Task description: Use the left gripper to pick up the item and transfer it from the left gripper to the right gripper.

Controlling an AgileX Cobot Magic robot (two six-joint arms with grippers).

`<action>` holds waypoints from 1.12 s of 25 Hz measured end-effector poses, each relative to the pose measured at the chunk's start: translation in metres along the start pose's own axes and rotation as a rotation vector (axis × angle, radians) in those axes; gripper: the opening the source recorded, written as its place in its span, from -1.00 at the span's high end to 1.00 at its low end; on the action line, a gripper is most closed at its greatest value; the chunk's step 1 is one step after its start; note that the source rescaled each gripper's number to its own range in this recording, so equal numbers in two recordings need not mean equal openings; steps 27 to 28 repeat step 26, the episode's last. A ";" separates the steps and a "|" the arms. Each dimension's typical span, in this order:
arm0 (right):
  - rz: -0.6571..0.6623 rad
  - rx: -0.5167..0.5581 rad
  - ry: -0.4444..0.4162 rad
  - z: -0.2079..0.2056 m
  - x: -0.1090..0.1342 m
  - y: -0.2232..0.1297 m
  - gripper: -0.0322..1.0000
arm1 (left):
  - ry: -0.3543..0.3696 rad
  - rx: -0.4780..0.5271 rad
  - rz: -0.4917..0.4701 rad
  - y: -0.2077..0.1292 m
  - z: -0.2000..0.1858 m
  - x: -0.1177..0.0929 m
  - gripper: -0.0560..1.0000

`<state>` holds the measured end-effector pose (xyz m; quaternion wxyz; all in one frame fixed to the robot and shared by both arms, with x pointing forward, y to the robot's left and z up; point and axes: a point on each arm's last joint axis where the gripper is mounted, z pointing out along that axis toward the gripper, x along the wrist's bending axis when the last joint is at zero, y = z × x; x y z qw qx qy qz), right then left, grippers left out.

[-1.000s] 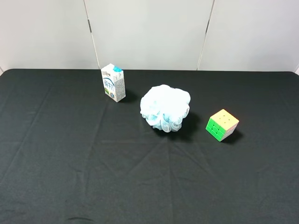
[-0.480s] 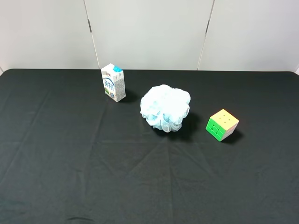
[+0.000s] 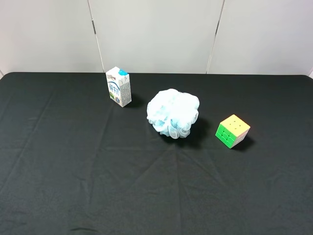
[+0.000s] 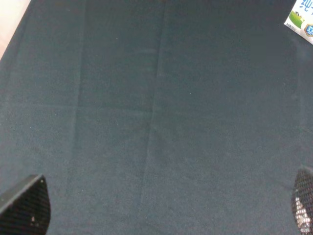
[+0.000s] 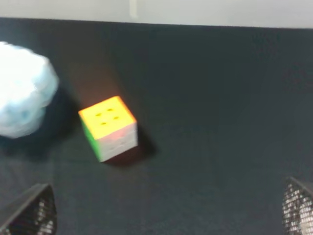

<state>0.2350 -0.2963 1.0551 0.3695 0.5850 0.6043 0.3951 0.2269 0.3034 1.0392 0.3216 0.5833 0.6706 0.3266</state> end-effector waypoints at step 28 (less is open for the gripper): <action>0.015 -0.001 -0.031 0.000 0.000 0.000 -0.99 | 0.000 0.000 0.000 0.000 0.000 0.000 -0.95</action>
